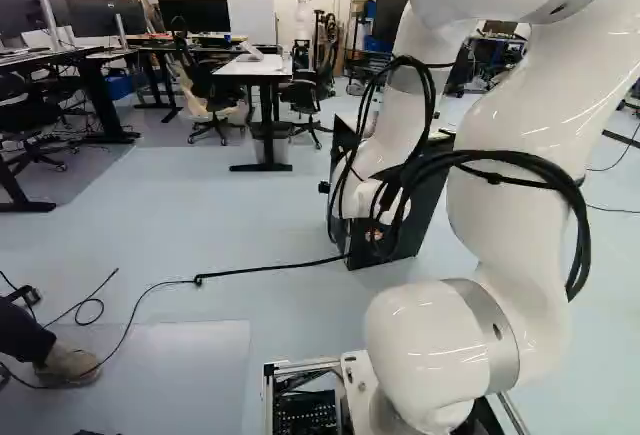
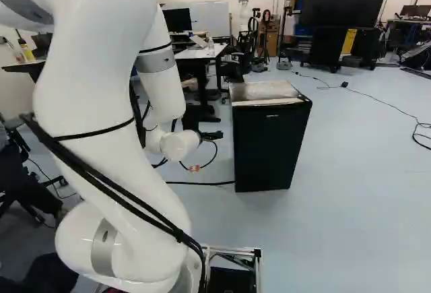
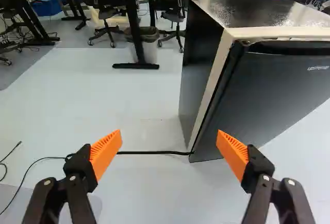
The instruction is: Open the fridge door
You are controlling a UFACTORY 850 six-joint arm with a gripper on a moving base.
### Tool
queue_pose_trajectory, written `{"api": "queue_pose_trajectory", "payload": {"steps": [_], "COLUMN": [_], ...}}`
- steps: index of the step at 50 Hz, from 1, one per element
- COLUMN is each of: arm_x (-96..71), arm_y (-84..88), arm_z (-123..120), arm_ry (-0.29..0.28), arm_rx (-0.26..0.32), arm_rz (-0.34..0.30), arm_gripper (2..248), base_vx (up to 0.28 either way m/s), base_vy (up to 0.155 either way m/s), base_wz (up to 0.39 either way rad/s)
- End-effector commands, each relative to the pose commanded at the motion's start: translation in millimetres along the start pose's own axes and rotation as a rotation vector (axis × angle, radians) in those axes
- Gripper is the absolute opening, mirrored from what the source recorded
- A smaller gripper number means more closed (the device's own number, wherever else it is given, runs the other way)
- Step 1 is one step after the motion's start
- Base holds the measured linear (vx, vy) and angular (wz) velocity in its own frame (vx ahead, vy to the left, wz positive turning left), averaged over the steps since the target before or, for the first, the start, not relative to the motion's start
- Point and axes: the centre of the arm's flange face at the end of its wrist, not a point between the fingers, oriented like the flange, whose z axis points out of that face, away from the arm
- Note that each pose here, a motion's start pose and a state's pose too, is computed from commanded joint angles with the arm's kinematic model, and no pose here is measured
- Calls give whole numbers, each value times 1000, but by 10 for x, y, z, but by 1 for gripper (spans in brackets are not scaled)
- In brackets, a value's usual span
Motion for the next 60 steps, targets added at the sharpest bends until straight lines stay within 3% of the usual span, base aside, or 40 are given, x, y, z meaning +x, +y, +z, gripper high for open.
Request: {"api": "queue_pose_trajectory", "payload": {"steps": [60], "arm_x": [-323], "arm_y": [72], "arm_z": [660], "arm_ry": [-31], "arm_rx": [-59], "arm_rz": [33], "arm_gripper": [247], "base_vx": [0], "base_vy": [0], "base_wz": [0]}}
